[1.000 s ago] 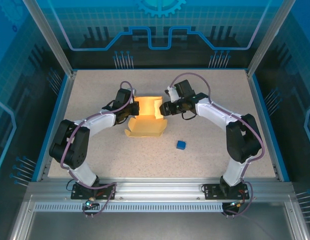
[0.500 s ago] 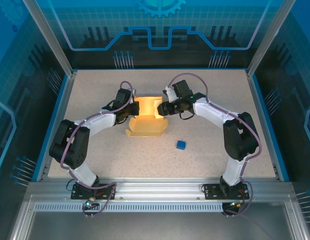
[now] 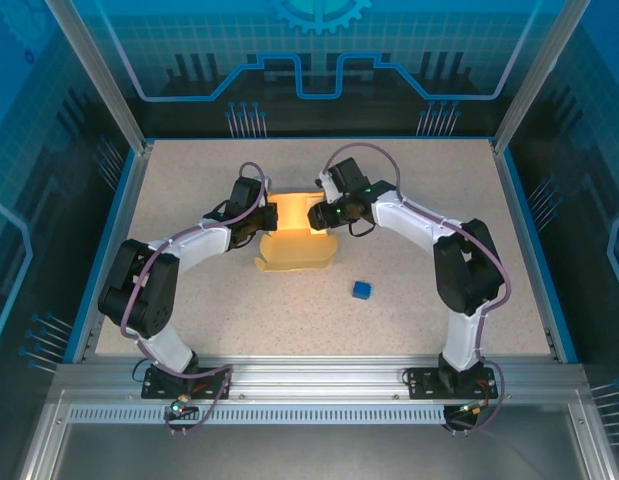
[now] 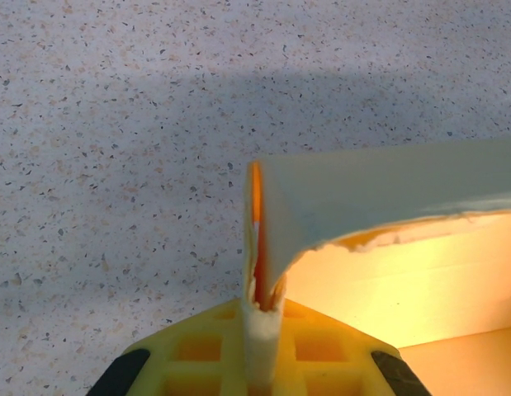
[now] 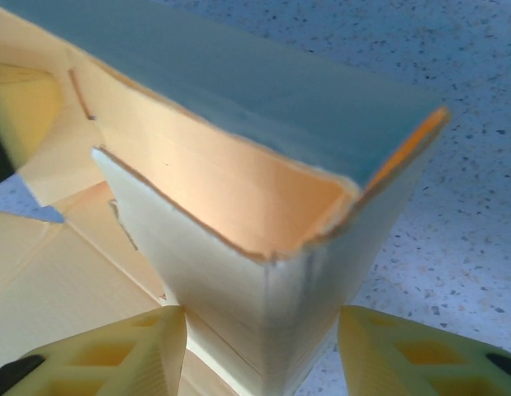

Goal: Fold the paper box

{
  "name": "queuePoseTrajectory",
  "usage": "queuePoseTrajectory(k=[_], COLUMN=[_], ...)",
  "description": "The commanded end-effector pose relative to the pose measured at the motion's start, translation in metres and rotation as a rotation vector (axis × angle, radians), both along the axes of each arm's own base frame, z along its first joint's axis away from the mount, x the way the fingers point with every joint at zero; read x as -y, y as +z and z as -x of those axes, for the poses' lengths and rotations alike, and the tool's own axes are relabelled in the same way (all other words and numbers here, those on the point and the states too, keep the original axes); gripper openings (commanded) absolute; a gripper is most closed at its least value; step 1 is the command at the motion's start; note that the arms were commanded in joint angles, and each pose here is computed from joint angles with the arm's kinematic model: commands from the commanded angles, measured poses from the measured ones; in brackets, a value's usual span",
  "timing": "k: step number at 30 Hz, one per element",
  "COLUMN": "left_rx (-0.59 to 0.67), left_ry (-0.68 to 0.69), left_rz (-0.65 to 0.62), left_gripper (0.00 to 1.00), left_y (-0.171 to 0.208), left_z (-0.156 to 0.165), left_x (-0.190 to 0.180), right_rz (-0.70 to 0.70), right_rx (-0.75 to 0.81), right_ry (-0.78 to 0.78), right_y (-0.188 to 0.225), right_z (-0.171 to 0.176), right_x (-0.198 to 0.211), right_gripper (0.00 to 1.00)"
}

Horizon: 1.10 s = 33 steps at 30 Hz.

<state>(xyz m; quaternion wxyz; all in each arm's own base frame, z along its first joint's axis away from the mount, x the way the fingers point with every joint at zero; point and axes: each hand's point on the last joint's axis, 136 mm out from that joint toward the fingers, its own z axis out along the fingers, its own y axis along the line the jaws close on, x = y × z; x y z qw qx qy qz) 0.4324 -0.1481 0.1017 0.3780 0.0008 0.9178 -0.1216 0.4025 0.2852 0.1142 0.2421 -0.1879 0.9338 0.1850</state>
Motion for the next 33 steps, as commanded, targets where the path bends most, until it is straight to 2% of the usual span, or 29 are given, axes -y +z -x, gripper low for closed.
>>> queuePoseTrajectory(k=[1, 16, 20, 27, 33], left_rx=[0.030, 0.030, 0.031, 0.033, 0.033], left_ry=[-0.029, -0.028, -0.027, -0.027, -0.026], left_rz=[0.037, 0.038, 0.040, 0.039, 0.038], left_gripper=[0.04, 0.04, 0.04, 0.04, 0.04], left_y=[0.018, 0.017, 0.018, 0.019, 0.019], left_z=[0.000, 0.000, 0.000, 0.002, 0.003], left_x=[0.009, 0.010, 0.009, 0.009, 0.008], right_rz=[0.120, 0.373, 0.418, 0.416, 0.442], right_rx=[0.029, 0.087, 0.096, 0.092, 0.105], right_ry=[-0.014, -0.077, -0.074, -0.067, -0.072], right_y=[-0.006, -0.018, -0.021, -0.029, -0.031], right_z=[-0.003, -0.010, -0.009, -0.008, -0.009], right_x=[0.004, 0.034, 0.036, 0.032, 0.037], right_gripper=[0.51, 0.27, 0.25, 0.27, 0.21])
